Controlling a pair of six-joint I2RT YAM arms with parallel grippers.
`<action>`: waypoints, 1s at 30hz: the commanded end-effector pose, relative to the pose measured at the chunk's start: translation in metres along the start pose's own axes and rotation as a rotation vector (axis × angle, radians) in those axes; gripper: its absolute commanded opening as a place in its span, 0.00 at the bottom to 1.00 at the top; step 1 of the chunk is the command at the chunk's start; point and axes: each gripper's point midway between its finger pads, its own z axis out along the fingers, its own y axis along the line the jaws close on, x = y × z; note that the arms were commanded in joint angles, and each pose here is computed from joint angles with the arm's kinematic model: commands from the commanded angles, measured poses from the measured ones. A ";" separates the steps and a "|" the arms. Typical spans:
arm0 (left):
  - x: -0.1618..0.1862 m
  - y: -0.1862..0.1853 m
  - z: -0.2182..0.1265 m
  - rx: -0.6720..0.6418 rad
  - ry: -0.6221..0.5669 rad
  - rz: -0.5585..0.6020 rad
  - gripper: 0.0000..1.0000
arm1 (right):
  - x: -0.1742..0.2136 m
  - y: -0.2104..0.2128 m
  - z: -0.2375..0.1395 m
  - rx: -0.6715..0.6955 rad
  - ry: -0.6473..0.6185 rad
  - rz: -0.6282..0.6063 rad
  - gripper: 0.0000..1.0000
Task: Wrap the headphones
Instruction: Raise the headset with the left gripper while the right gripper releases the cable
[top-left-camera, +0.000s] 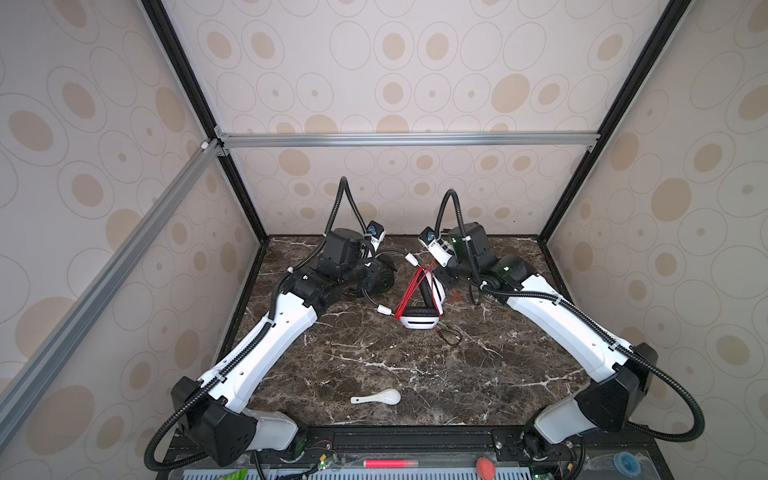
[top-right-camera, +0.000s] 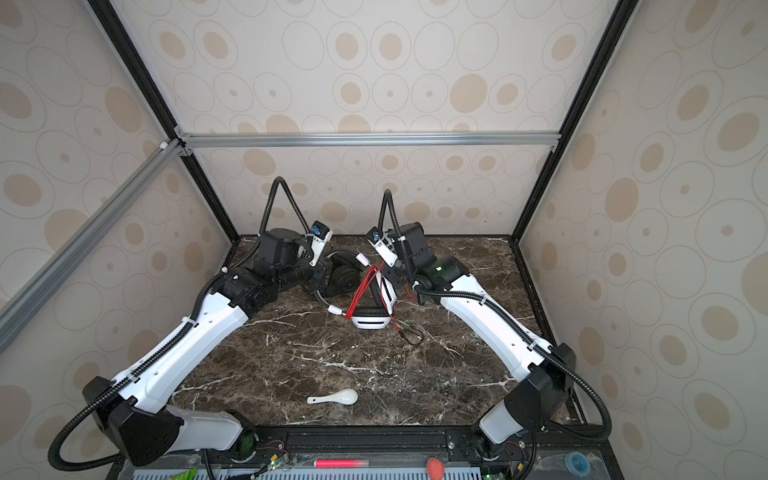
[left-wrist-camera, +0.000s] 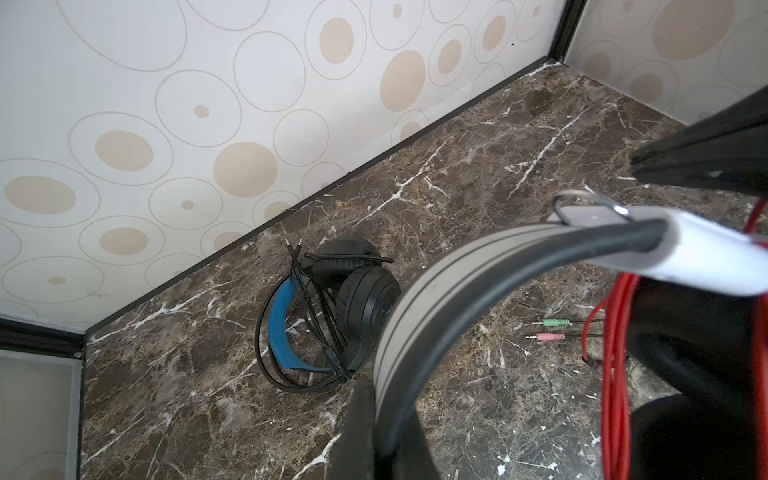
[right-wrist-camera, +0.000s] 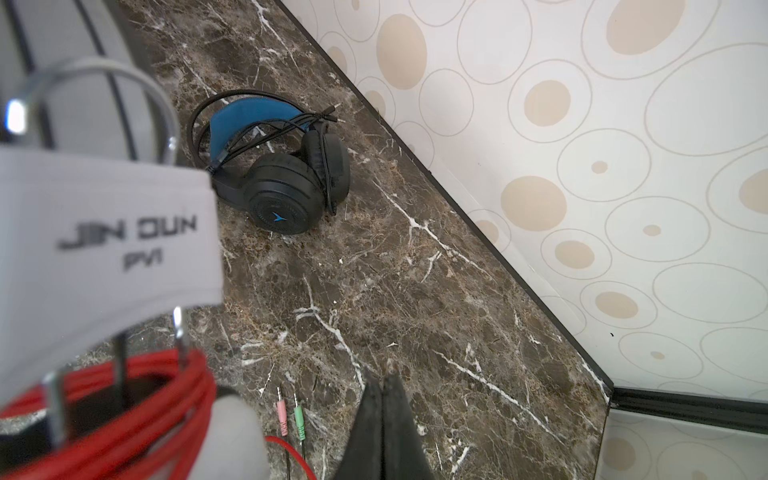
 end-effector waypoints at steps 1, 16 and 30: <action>-0.031 -0.013 -0.027 0.077 -0.097 0.030 0.00 | -0.016 -0.018 -0.006 0.049 -0.048 0.001 0.05; -0.050 -0.026 -0.037 0.139 -0.131 0.033 0.00 | -0.013 -0.037 0.009 0.063 -0.068 0.137 0.10; -0.104 -0.030 -0.075 0.191 -0.254 -0.019 0.00 | -0.013 -0.032 0.019 -0.042 -0.206 0.295 0.14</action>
